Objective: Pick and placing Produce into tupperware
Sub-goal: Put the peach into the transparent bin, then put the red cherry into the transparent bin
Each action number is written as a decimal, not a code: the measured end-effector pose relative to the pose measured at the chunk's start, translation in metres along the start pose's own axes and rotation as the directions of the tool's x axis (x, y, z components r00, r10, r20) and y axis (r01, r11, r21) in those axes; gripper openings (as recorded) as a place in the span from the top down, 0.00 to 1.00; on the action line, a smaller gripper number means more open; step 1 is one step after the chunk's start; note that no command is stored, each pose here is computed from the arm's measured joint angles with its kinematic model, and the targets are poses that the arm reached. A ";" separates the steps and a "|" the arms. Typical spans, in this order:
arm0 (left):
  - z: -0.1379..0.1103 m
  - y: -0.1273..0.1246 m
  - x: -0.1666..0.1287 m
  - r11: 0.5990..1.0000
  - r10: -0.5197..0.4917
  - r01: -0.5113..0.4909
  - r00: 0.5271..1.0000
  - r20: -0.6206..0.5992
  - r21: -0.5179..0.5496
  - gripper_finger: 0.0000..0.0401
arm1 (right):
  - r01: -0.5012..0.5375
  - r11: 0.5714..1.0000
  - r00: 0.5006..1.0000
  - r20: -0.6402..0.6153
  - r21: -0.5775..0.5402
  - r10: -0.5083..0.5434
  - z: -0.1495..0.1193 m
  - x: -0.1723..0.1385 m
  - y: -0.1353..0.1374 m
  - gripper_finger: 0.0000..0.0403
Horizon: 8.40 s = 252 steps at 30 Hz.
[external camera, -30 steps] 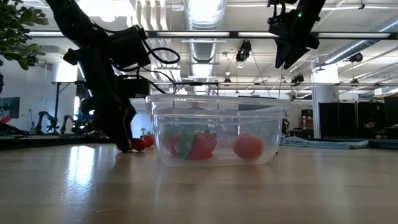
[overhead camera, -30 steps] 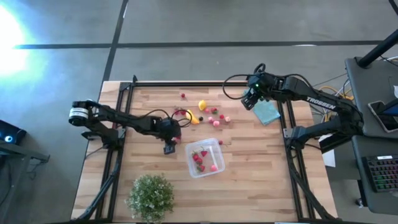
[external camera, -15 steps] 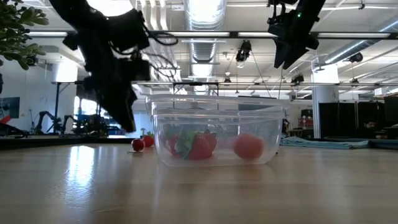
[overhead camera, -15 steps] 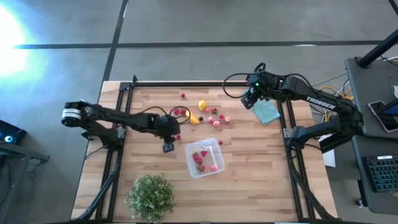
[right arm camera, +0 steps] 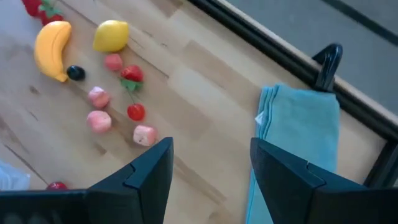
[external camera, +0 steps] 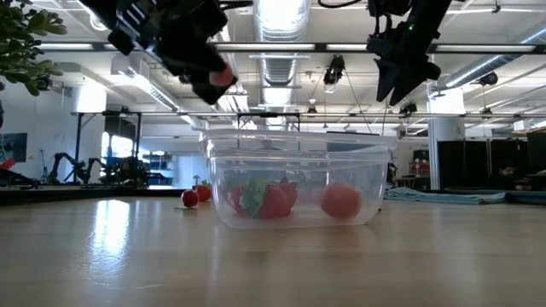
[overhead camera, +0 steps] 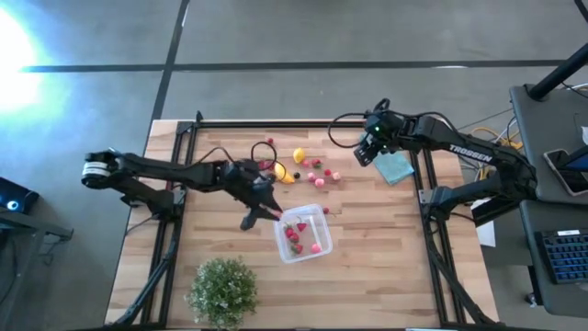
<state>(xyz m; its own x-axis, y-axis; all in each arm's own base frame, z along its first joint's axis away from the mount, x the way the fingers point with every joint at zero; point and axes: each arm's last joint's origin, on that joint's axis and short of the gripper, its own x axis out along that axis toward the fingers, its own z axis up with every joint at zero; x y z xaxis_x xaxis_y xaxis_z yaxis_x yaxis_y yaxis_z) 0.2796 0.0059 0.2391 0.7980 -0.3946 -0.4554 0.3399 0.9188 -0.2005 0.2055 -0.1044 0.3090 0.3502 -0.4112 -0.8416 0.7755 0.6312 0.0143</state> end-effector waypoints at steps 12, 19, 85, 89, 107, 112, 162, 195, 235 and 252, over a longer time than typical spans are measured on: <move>0.001 0.015 0.079 0.934 -0.033 -0.013 0.992 -0.122 -0.358 0.75 | -0.078 0.993 0.996 -0.049 -0.093 0.074 -0.014 -0.007 0.005 0.49; 0.010 0.021 0.089 0.893 0.028 -0.107 0.983 -0.184 -0.437 0.61 | -0.100 0.987 0.995 0.013 -0.129 0.103 -0.019 -0.027 -0.002 0.49; 0.087 -0.041 -0.105 0.785 0.422 -0.219 0.874 0.241 -0.579 0.41 | -0.356 0.556 0.875 -0.059 -0.751 0.480 -0.129 0.125 0.117 0.49; 0.087 -0.040 -0.105 0.779 0.436 -0.229 0.867 0.241 -0.584 0.41 | -0.352 0.540 0.882 -0.077 -0.764 0.466 -0.134 0.134 0.119 0.49; 0.087 -0.038 -0.103 0.757 0.459 -0.238 0.857 0.235 -0.609 0.41 | -0.372 0.571 0.879 -0.081 -0.732 0.469 -0.138 0.150 0.125 0.49; 0.087 -0.038 -0.103 0.756 0.461 -0.240 0.856 0.234 -0.610 0.41 | -0.377 0.589 0.876 -0.068 -0.715 0.478 -0.137 0.150 0.126 0.50; 0.073 -0.034 -0.095 0.763 0.484 -0.309 0.855 0.185 -0.568 0.41 | -0.427 0.617 0.819 0.007 -0.661 0.574 -0.084 0.056 0.147 0.74; 0.032 -0.027 -0.084 0.627 0.539 -0.564 0.812 -0.223 -0.538 0.41 | -0.380 0.710 0.908 -0.091 -0.593 0.410 -0.050 0.051 0.169 0.52; -0.057 0.016 0.027 0.865 0.423 -0.500 0.692 -0.585 0.034 0.41 | 0.041 0.977 0.866 0.496 -0.209 0.070 -0.065 -0.058 0.014 0.52; -0.067 0.028 0.032 0.857 0.460 -0.500 0.630 -0.625 0.127 0.41 | 0.062 0.970 0.880 0.472 -0.234 0.058 -0.073 -0.045 0.014 0.52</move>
<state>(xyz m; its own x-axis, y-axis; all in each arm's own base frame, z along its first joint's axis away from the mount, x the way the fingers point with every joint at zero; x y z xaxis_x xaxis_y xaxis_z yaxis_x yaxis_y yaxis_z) 0.2811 0.0190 0.1606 0.3485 0.1709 -0.9216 -0.0442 0.9851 0.1660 0.1622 -0.0290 0.3081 0.6006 -0.6356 -0.4850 0.6511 0.7409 -0.1647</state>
